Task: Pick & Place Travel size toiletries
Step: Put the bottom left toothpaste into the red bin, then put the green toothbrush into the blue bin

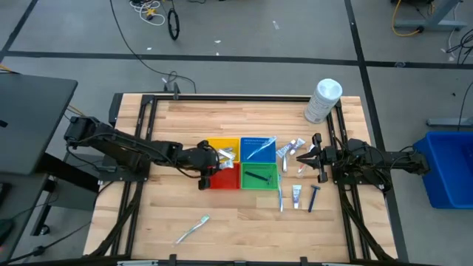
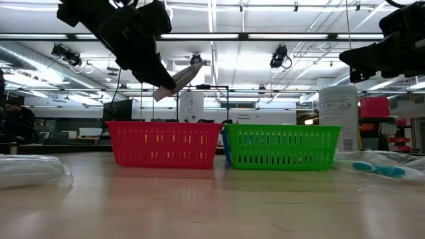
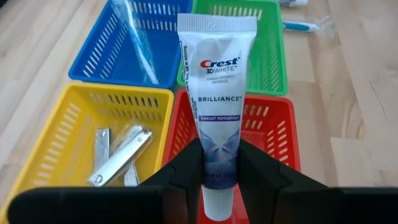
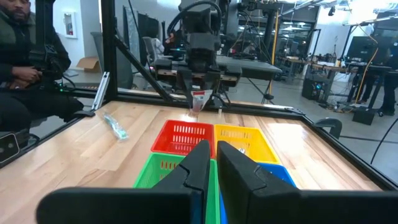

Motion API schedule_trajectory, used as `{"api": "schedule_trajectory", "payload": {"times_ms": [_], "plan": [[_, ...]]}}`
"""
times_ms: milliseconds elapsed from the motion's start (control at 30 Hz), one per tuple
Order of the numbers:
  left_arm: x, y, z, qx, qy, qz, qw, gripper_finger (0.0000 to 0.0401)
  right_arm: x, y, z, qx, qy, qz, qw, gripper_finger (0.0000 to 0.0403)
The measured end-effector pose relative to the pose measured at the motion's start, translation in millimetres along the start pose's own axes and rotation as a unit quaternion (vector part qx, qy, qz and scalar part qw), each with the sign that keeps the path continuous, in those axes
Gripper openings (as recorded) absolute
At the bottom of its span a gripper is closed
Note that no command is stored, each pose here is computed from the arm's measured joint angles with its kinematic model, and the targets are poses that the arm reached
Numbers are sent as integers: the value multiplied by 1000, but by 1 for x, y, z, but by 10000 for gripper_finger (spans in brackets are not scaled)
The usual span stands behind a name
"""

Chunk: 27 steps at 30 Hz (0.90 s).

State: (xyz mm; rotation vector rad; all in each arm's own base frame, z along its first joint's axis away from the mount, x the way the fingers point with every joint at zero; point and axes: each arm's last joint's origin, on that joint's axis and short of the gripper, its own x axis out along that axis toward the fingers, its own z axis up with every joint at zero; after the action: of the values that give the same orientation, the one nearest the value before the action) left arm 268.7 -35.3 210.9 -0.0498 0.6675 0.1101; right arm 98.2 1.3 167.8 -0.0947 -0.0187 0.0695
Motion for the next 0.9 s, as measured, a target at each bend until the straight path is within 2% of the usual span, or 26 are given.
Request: {"api": "schedule_trajectory", "payload": {"times_ms": [533,900], "plan": [[0,-1,1,-3,-11,-10,1000,99,0,0,0,0,0,0,1000,41],[0,-2,0,6,-8,-26,1000,154,0,0,0,0,0,0,1000,40]]}}
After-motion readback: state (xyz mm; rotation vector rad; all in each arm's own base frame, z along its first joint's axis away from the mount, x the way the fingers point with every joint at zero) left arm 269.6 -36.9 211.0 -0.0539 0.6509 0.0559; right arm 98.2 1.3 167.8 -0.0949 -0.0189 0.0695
